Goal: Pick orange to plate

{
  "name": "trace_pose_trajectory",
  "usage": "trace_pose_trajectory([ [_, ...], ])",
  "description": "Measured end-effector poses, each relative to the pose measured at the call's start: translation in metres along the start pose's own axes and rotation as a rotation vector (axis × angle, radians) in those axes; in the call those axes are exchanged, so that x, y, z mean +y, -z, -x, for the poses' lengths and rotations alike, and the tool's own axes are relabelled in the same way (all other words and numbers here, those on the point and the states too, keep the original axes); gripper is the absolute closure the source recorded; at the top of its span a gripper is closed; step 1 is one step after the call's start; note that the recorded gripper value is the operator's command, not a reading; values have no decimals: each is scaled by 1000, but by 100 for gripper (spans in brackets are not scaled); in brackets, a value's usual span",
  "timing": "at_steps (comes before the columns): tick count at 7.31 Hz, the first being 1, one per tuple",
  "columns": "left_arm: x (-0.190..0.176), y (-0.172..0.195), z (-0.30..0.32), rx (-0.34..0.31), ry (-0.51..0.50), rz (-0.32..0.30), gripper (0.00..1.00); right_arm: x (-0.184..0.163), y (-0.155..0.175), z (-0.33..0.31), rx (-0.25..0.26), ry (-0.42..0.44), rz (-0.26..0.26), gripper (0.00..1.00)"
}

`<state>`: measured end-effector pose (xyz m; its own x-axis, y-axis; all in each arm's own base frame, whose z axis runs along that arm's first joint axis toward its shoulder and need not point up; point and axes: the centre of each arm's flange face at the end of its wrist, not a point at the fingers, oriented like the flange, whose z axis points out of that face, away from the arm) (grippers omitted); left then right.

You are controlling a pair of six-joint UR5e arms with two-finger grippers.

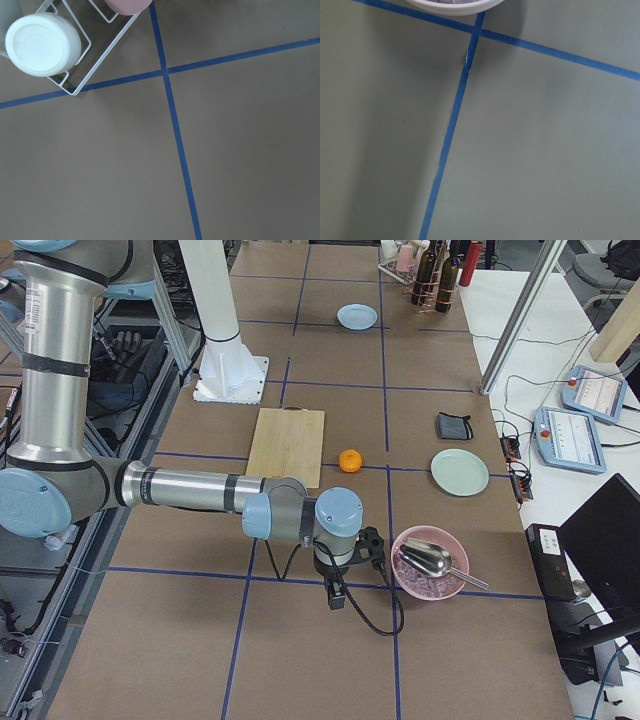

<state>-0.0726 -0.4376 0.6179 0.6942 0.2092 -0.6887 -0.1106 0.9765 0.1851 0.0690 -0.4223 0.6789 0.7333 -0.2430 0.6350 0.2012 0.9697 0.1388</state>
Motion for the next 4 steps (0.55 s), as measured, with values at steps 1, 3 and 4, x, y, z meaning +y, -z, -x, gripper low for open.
trace_pose_trajectory([
  [1,0,1,-1,0,-2,-2,0,0,0,0,-1,1,0,0],
  [3,1,4,-5,-1,-8,-8,0,1,1,1,-3,5,-2,0],
  [4,1,8,-8,-2,-15,-14,0,-2,4,4,-4,11,-10,0],
])
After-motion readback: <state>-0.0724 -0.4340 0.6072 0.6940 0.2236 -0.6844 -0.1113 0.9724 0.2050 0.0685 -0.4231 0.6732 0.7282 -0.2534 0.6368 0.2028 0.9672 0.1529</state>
